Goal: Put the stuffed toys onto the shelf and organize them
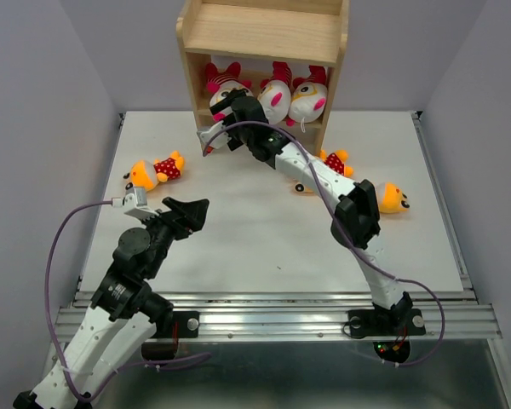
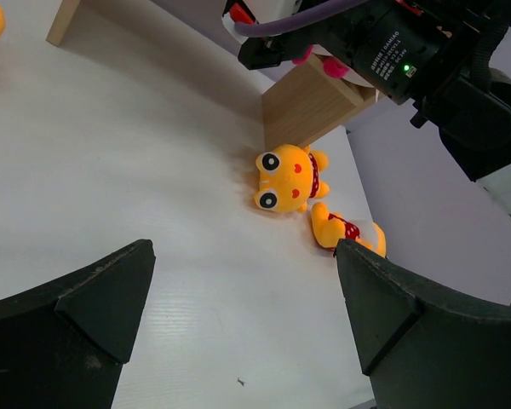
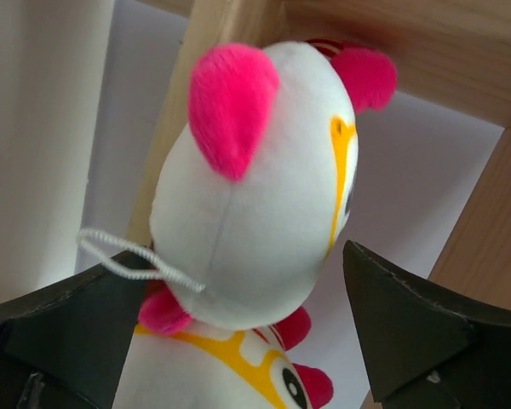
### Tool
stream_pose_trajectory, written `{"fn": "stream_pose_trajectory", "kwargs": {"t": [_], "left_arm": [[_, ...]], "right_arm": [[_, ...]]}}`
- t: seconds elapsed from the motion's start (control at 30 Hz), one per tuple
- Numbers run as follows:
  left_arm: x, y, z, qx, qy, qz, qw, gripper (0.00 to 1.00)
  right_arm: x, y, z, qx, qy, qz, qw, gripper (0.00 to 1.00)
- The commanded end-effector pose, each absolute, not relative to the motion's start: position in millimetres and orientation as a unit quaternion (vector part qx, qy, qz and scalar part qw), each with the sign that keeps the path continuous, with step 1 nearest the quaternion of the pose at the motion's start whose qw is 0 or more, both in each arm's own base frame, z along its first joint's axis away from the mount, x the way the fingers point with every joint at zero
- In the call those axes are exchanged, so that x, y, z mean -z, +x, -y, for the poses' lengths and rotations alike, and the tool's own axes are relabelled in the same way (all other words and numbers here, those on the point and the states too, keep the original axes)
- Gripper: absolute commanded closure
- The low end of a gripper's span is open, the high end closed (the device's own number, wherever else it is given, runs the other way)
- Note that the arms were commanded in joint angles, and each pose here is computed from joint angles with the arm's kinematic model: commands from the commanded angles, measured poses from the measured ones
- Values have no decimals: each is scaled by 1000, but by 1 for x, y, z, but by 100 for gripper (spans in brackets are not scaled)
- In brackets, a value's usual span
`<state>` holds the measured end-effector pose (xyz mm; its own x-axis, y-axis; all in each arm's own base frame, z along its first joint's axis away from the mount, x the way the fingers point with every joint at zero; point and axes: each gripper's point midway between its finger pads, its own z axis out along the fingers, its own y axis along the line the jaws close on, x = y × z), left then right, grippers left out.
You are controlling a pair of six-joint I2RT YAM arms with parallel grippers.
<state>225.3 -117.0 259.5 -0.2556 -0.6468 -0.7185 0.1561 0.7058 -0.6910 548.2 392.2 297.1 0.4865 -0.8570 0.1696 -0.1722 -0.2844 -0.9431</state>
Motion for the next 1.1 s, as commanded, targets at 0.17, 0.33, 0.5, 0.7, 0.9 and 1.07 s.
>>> {"fn": "stream_pose_trajectory", "kwargs": {"t": [0.17, 0.33, 0.5, 0.7, 0.9, 1.07], "left_arm": [[-270, 229, 125, 369, -168, -695, 593, 2], [-272, 235, 128, 364, -161, -698, 595, 1], [-273, 249, 139, 358, -152, -711, 586, 2], [-289, 275, 154, 363, -145, -704, 593, 2], [-303, 314, 169, 398, -155, -690, 585, 3], [-322, 355, 173, 446, -151, -670, 574, 6]], "right_arm": [[-376, 498, -393, 295, -671, -330, 595, 0], [-389, 459, -395, 203, -684, -322, 622, 0], [-399, 407, -381, 82, -688, -360, 625, 0], [-369, 303, -357, -238, -686, -465, 507, 0], [-323, 284, -283, -396, -563, -591, 421, 0], [-316, 305, -214, -447, -457, -637, 431, 0]]}}
